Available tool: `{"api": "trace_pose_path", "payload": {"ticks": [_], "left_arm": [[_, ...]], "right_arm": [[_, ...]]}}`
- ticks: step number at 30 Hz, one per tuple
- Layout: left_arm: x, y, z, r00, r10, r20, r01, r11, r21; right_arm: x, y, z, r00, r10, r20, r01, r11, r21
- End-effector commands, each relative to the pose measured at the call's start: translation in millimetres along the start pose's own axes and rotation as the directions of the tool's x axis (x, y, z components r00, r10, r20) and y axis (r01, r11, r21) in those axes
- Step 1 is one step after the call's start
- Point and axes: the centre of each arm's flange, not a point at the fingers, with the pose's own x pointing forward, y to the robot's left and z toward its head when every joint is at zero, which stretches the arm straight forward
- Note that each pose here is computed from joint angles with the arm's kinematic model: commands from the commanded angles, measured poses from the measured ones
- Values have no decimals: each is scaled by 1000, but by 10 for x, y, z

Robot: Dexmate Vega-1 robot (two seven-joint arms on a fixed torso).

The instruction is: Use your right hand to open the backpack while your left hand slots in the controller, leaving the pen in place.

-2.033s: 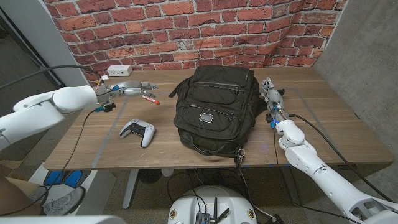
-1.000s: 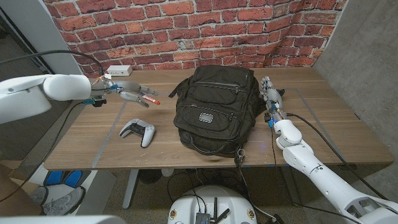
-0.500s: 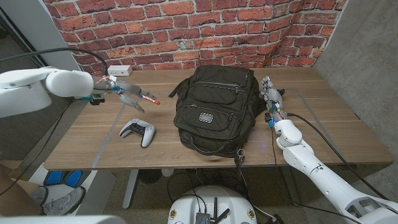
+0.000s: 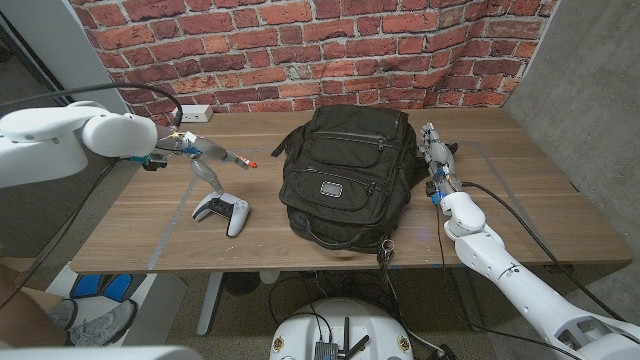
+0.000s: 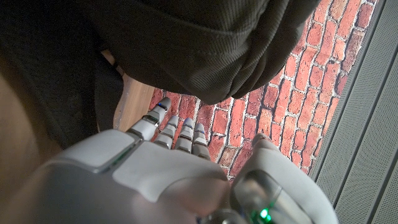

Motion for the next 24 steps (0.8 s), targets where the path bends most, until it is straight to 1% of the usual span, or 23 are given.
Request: {"api": "trace_pose_path", "payload": {"ticks": [1,8,11,17,24], "left_arm": [[6,-65,81,998,-58,-31,61,994,88],[11,-133,106,996,-80,-32,83,991,107],[17,-170,107,995,-88,-45,93,988,124],[15,-246,78,997,-61,-43,66,991,116],[44,-306,56,999,-38,-24,41,992,119]], "right_arm": [[-56,-2,0,1000,-9,1,9,1000,-4],[-70,-9,6,1000,-9,-4,9,1000,-14],[-75,-18,10,1000,-12,-5,12,1000,-14],[-83,-26,15,1000,-14,-9,13,1000,-17],[-98,-35,18,1000,-24,-11,24,1000,-19]]}}
